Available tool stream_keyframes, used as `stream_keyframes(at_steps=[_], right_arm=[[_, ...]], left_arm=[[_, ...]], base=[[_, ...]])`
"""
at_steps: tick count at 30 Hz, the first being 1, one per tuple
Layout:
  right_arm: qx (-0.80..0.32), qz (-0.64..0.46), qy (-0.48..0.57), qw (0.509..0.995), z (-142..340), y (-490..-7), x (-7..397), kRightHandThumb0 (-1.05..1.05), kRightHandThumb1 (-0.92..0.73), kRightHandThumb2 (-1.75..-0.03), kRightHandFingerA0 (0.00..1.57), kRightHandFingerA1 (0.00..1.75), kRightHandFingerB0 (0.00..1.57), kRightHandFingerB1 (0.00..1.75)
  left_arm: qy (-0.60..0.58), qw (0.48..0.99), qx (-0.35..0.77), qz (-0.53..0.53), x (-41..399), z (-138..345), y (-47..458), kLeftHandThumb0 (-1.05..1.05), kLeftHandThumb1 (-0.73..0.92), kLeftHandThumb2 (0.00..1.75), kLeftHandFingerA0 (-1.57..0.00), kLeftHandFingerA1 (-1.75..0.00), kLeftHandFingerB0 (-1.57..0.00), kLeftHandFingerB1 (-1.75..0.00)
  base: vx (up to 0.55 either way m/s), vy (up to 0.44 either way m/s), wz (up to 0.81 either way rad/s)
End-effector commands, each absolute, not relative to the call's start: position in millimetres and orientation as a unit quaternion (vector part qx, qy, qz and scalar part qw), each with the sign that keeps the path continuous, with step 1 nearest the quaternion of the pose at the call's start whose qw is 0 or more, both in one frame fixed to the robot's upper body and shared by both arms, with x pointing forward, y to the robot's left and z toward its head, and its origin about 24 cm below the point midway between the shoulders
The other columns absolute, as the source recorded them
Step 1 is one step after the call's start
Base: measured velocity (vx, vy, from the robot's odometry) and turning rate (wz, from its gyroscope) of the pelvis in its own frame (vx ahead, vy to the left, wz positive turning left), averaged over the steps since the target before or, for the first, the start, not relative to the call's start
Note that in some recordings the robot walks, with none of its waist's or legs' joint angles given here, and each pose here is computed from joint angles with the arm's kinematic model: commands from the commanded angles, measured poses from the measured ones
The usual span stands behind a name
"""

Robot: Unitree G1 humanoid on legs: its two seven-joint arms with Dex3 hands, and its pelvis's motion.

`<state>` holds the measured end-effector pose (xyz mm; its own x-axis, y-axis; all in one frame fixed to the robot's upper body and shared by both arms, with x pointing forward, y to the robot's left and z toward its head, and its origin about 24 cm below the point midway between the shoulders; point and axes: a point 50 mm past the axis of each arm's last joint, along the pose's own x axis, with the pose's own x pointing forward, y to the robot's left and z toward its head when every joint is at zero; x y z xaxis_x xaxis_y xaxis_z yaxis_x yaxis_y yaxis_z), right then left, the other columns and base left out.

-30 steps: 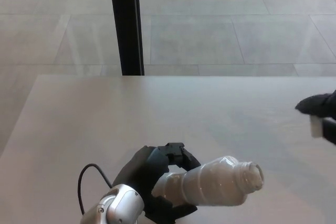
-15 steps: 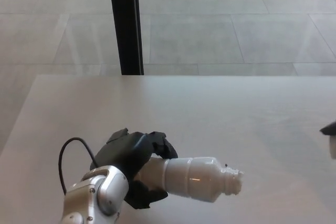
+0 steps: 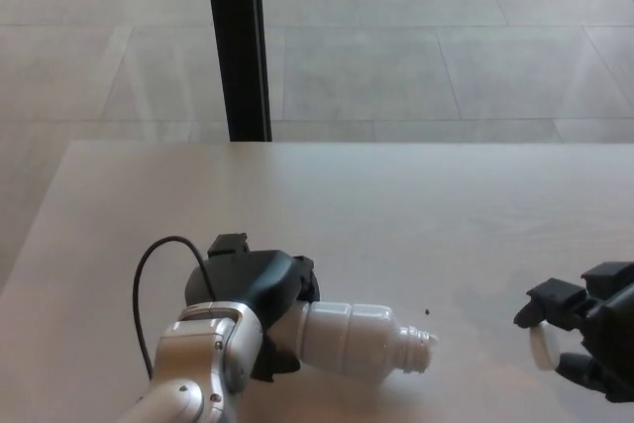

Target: The robot uses its left hand to to lift the bottle kept on the middle of the desk and tilts it towards its right hand. It then uses its right hand to rotate its cap to open it and places the bottle and cap back on the desk

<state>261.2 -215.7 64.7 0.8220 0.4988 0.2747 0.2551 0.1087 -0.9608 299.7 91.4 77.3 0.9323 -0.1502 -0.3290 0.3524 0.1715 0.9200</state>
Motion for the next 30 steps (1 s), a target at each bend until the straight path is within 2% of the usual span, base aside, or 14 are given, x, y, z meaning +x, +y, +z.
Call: stream_keyframes(at_steps=[1,2,3,4,5,9,10,11,13,14,18,26,28,30], right_arm=[[-0.729,0.148,-0.111,0.659,53,-216,275,-0.34,-0.47,-0.93,1.19,1.32,0.68,0.72],[-0.732,0.154,-0.103,0.656,52,-217,275,-0.34,-0.47,-0.93,1.19,1.32,0.68,0.72],[-0.732,0.154,-0.102,0.655,52,-217,275,-0.32,-0.62,-0.64,0.91,1.55,0.67,0.54],[-0.736,0.158,-0.096,0.651,52,-217,275,-0.34,-0.67,-0.63,0.86,1.58,0.64,0.51],[-0.747,0.164,-0.081,0.639,53,-219,275,-0.40,-0.68,-0.62,0.71,1.34,0.51,0.43],[-0.765,0.170,-0.068,0.618,54,-220,274,-0.45,-0.67,-0.60,0.60,1.15,0.40,0.41],[-0.776,0.172,-0.065,0.603,52,-223,273,-0.54,-0.63,-0.59,0.40,0.68,0.31,0.36],[-0.781,0.175,-0.063,0.596,53,-224,272,-0.61,-0.46,-0.82,0.23,0.62,0.20,0.47],[-0.786,0.184,-0.051,0.589,55,-227,271,-0.73,-0.43,-0.84,0.02,0.36,0.09,0.39],[-0.782,0.191,-0.033,0.592,56,-229,270,-0.89,-0.49,-0.89,0.00,0.11,0.05,0.20],[-0.764,0.216,0.009,0.608,60,-228,268,-1.04,-0.58,-0.97,0.00,0.14,0.00,0.00],[-0.720,0.248,0.029,0.647,73,-229,264,-1.05,-0.59,-0.98,0.00,0.17,0.00,0.00],[-0.704,0.247,0.033,0.665,78,-230,262,-1.04,-0.59,-0.96,0.00,0.16,0.00,0.00],[-0.689,0.237,0.034,0.684,84,-236,260,-1.05,-0.60,-0.97,0.00,0.14,0.00,0.01]], left_arm=[[0.131,0.724,0.663,-0.141,296,57,100,-0.37,0.72,0.65,-0.76,-1.45,-0.51,-0.60],[0.129,0.726,0.661,-0.142,294,55,100,-0.37,0.72,0.65,-0.76,-1.45,-0.51,-0.60],[0.129,0.726,0.661,-0.142,294,55,100,-0.38,0.71,0.66,-0.73,-1.42,-0.54,-0.67],[0.127,0.725,0.662,-0.142,294,55,100,-0.38,0.70,0.66,-0.74,-1.41,-0.55,-0.66],[0.122,0.724,0.664,-0.145,294,56,100,-0.45,0.72,0.63,-0.76,-1.30,-0.56,-0.65],[0.111,0.726,0.662,-0.150,293,57,101,-0.48,0.70,0.62,-0.79,-1.29,-0.62,-0.76],[0.107,0.735,0.653,-0.150,293,58,102,-0.50,0.69,0.62,-0.79,-1.28,-0.53,-0.66],[0.108,0.735,0.653,-0.151,293,58,103,-0.51,0.69,0.62,-0.79,-1.30,-0.55,-0.69],[0.104,0.741,0.647,-0.150,293,59,104,-0.50,0.68,0.62,-0.80,-1.29,-0.64,-0.76],[0.109,0.755,0.629,-0.150,293,59,104,-0.48,0.67,0.62,-0.79,-1.32,-0.68,-0.89],[0.105,0.754,0.631,-0.150,292,58,106,-0.52,0.67,0.62,-0.80,-1.24,-0.72,-0.85],[0.120,0.764,0.614,-0.154,291,61,109,-0.58,0.69,0.61,-0.73,-1.11,-0.69,-0.72],[0.121,0.774,0.604,-0.150,290,61,113,-0.58,0.65,0.59,-0.75,-1.17,-0.65,-0.69],[0.127,0.789,0.584,-0.146,289,62,116,-0.61,0.63,0.59,-0.51,-0.83,-0.44,-0.48]], base=[[0.00,0.000,0.00],[0.00,0.000,0.00],[0.00,0.000,0.00],[0.00,0.000,0.00],[0.00,0.000,0.00],[0.00,0.000,0.00],[0.00,0.000,0.00],[0.00,0.000,0.00],[0.00,0.000,0.00],[0.00,0.000,0.00],[0.00,0.000,0.00],[0.00,0.000,0.00],[0.00,0.000,0.00],[0.00,0.000,0.00]])
